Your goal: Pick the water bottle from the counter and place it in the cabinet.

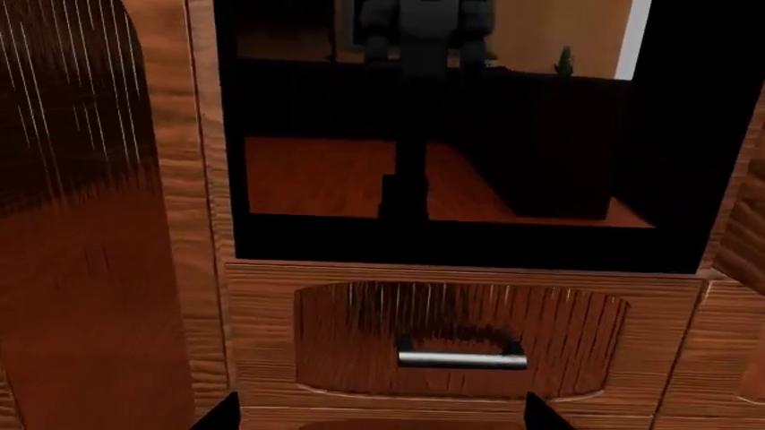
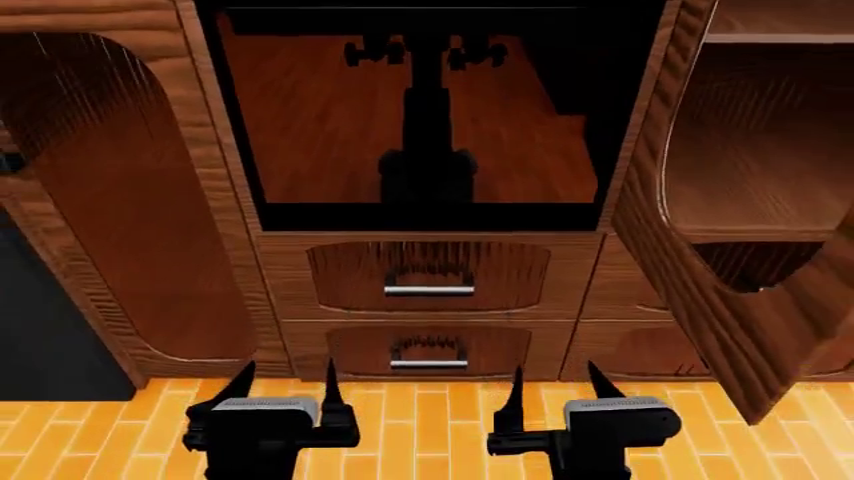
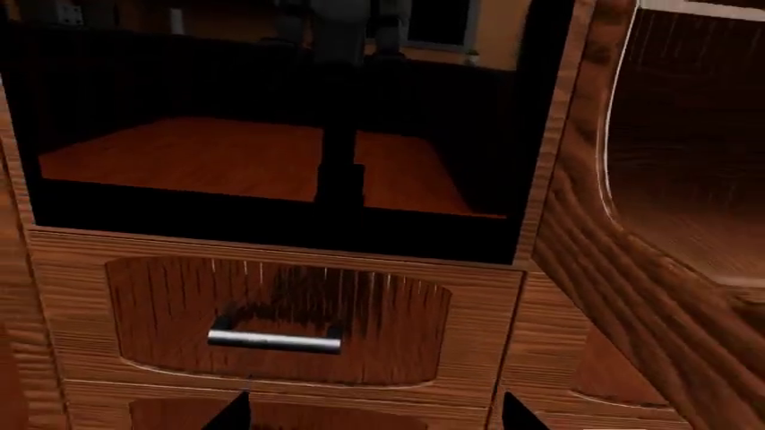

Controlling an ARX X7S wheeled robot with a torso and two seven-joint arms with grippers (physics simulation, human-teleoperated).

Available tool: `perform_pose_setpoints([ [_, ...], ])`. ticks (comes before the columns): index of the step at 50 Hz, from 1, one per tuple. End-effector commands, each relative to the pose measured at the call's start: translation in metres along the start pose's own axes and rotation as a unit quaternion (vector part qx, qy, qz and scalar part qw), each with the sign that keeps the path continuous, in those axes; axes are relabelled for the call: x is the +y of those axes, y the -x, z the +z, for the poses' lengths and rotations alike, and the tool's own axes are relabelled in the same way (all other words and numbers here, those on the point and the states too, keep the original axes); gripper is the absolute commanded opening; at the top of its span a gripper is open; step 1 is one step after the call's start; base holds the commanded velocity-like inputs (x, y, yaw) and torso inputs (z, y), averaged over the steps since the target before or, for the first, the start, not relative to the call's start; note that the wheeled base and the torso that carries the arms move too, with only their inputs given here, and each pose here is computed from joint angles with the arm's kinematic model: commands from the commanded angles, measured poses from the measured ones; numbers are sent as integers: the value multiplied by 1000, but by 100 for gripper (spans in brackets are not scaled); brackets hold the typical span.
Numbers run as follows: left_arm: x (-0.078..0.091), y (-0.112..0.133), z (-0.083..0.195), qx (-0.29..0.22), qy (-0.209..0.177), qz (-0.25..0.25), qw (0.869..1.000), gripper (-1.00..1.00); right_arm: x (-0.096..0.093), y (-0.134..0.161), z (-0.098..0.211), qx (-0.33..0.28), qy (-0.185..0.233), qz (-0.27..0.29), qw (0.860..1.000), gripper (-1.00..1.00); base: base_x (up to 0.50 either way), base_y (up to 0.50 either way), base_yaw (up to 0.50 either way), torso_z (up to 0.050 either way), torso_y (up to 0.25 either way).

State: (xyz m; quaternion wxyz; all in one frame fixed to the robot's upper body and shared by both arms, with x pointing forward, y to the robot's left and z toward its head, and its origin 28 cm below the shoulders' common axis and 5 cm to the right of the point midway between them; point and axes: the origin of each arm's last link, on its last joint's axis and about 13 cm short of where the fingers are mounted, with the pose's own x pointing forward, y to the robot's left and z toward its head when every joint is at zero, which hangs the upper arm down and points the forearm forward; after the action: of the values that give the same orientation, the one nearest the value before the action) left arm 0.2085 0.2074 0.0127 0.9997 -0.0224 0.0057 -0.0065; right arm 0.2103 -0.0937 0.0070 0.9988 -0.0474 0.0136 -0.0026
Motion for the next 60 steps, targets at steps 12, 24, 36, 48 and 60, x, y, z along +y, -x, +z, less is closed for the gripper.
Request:
perform_pose_setpoints([
  [12,1,0,1,-8,1,6,1000,100,-1,1,0,-1,-2,-9,1000,100,-500,0,0,42,136],
  [24,1,1,2,-11,2,8,1000,100,-3,1,0,1,-15,-20,1000,100,-500,0,0,42,136],
  [36,1,1,2,-11,1,6,1000,100,-4,1,1,0,-15,-22,1000,100,-500,-14,0,42,137],
  [48,1,1,2,-12,-1,4,1000,100,-3,1,0,1,-13,-22,1000,100,-500,-21,0,42,137],
  [60,1,1,2,-13,0,6,1000,100,-3,2,1,-6,4,-20,1000,100,-500,-13,0,42,137],
])
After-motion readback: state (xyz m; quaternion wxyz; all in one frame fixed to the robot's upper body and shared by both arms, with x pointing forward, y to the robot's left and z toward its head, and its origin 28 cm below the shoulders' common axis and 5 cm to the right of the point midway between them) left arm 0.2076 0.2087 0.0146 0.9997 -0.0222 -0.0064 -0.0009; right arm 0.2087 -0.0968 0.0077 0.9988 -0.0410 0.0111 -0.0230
